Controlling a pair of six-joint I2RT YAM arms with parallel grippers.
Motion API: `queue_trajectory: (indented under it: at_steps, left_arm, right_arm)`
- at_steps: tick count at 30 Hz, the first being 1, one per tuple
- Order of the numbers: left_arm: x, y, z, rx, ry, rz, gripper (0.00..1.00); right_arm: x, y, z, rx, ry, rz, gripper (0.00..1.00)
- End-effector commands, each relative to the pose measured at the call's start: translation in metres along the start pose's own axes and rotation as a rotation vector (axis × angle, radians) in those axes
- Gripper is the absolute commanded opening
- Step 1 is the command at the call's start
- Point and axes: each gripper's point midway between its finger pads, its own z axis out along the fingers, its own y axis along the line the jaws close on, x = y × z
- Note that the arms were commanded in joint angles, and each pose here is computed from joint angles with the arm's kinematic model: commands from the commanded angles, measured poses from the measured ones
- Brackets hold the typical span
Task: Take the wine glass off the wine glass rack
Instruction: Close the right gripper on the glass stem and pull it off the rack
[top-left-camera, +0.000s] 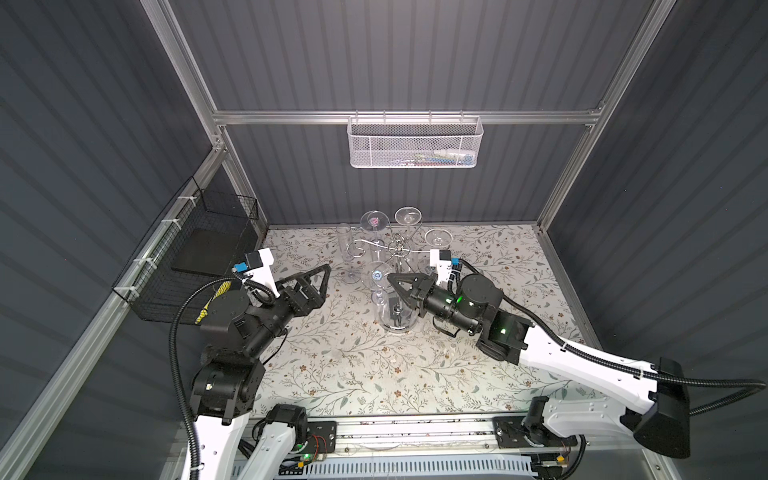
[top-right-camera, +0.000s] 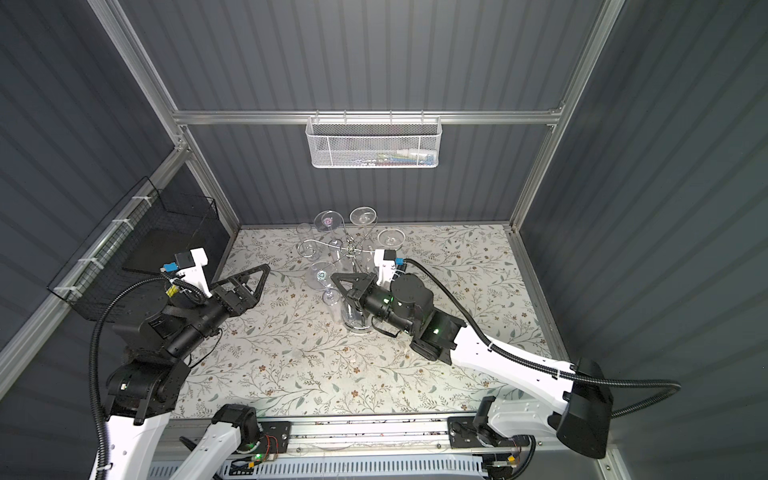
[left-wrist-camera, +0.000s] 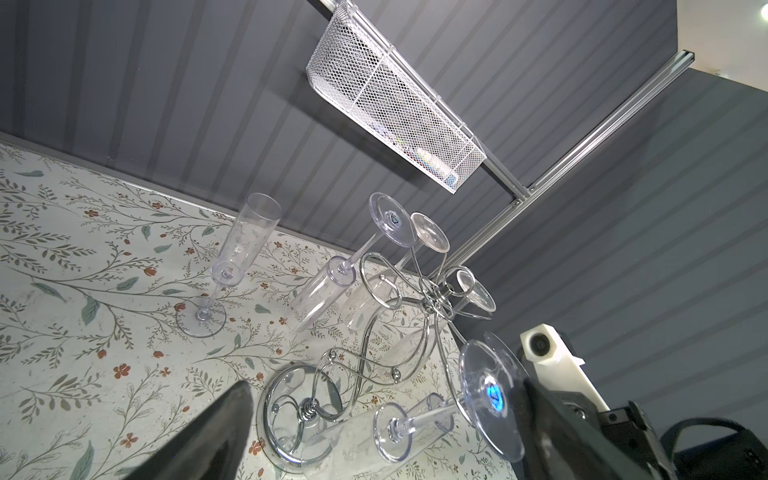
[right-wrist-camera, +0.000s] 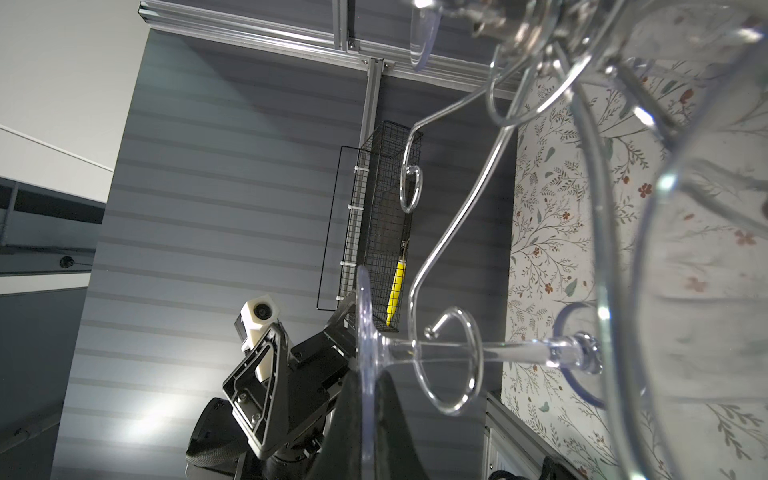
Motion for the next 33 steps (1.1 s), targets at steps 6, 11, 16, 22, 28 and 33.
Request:
queue_trajectory:
  at_steps: [6, 11, 16, 22, 28, 33]
  left_arm:
    - [-0.008, -0.005, -0.006, 0.003, -0.029, 0.039, 1.00]
    - [-0.007, -0.004, -0.007, 0.002, -0.028, 0.041, 1.00]
    - [-0.006, -0.003, -0.006, -0.004, -0.025, 0.036, 1.00]
    - [-0.006, -0.003, -0.006, -0.003, -0.022, 0.035, 0.99]
    - [-0.007, -0.002, -0.005, -0.008, -0.021, 0.035, 1.00]
    - [-0.007, -0.002, -0.007, -0.015, -0.020, 0.034, 1.00]
  right_arm:
    - [-0.019, 0.032, 0.000, -0.084, -0.090, 0.048, 0.00]
    - [-0.028, 0.027, -0.004, -0.068, -0.135, 0.064, 0.00]
    - [-0.036, 0.024, -0.010, -0.054, -0.184, 0.077, 0.00]
    - [-0.042, 0.016, -0.017, -0.036, -0.224, 0.103, 0.00]
    - [-0.044, 0.008, -0.028, -0.022, -0.246, 0.117, 0.00]
    - [-0.044, 0.007, -0.046, -0.018, -0.246, 0.120, 0.00]
